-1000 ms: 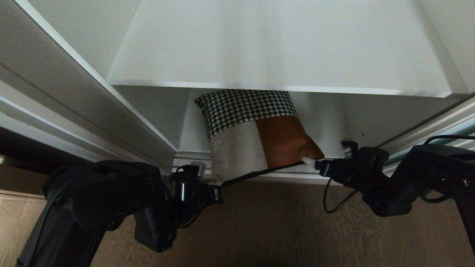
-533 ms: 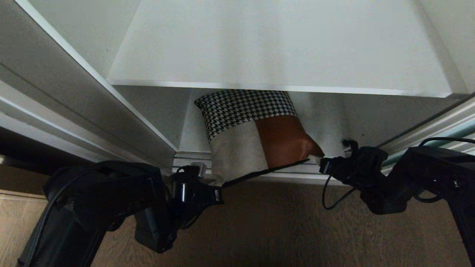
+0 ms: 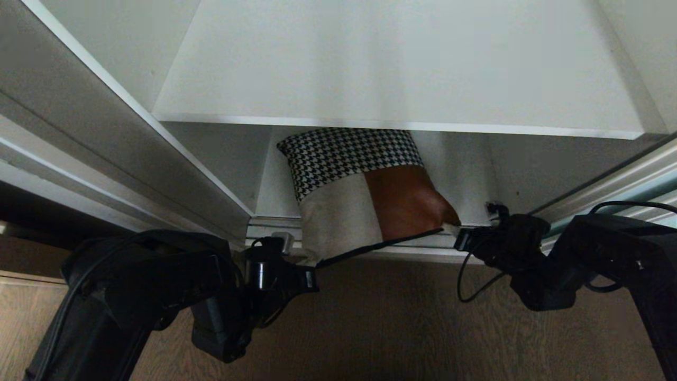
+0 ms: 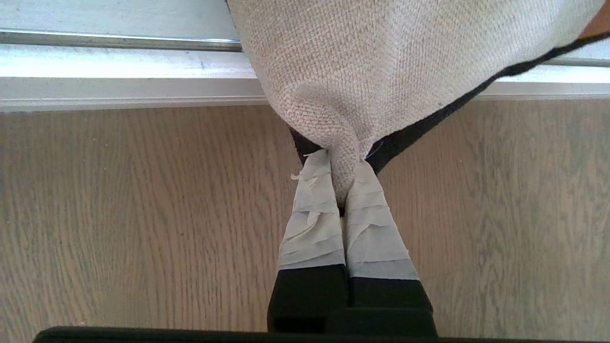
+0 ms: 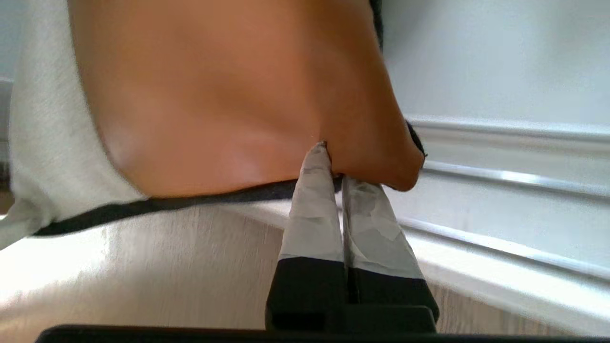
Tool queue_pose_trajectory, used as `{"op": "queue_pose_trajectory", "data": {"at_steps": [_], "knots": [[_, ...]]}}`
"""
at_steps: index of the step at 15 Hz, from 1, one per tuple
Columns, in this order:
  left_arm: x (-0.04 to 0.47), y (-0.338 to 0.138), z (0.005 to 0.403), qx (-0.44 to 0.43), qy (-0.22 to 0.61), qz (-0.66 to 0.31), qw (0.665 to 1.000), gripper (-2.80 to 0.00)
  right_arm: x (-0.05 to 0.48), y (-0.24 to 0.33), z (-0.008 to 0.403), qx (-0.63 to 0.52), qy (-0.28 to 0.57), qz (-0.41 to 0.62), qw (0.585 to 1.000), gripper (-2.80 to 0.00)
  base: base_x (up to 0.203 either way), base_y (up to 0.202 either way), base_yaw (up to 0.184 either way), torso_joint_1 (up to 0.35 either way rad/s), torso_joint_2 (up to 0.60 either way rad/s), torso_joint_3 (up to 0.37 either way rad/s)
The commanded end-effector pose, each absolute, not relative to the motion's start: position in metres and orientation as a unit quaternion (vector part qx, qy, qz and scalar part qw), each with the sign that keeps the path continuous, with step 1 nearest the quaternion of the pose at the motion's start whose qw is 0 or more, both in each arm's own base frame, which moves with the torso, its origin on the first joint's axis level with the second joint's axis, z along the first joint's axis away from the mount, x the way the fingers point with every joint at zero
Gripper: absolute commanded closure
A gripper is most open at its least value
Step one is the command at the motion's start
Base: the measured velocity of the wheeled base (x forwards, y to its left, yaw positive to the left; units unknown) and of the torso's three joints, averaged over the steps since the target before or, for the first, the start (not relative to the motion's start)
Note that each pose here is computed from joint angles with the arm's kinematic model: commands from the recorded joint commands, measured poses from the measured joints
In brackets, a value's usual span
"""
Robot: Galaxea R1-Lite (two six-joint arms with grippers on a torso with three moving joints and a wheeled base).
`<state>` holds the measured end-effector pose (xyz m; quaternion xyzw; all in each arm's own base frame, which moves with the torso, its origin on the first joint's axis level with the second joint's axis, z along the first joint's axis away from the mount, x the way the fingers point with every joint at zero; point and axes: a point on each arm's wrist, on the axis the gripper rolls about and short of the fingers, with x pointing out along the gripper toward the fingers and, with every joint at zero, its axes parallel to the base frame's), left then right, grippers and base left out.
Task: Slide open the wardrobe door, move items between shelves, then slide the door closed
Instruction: Place the pillow on the higher shelf
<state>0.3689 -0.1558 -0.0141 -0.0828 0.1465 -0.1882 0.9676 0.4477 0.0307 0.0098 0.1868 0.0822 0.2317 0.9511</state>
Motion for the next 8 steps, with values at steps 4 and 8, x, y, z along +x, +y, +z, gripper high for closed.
{"op": "queue_pose_trajectory", "data": {"at_steps": [4, 8], "knots": [[0.368, -0.155, -0.012, -0.084, 0.141, -0.186, 0.969, 0.00, 0.409, 0.030, 0.040, 0.189, 0.094, 0.240, 0.948, 0.00, 0.000, 0.000, 0.000, 0.000, 0.00, 0.000], [0.367, -0.154, -0.012, -0.084, 0.142, -0.186, 0.969, 0.00, 0.395, 0.026, 0.040, 0.203, 0.118, 0.251, 0.939, 0.00, 0.000, 0.000, 0.000, 0.000, 0.00, 0.000]]}}
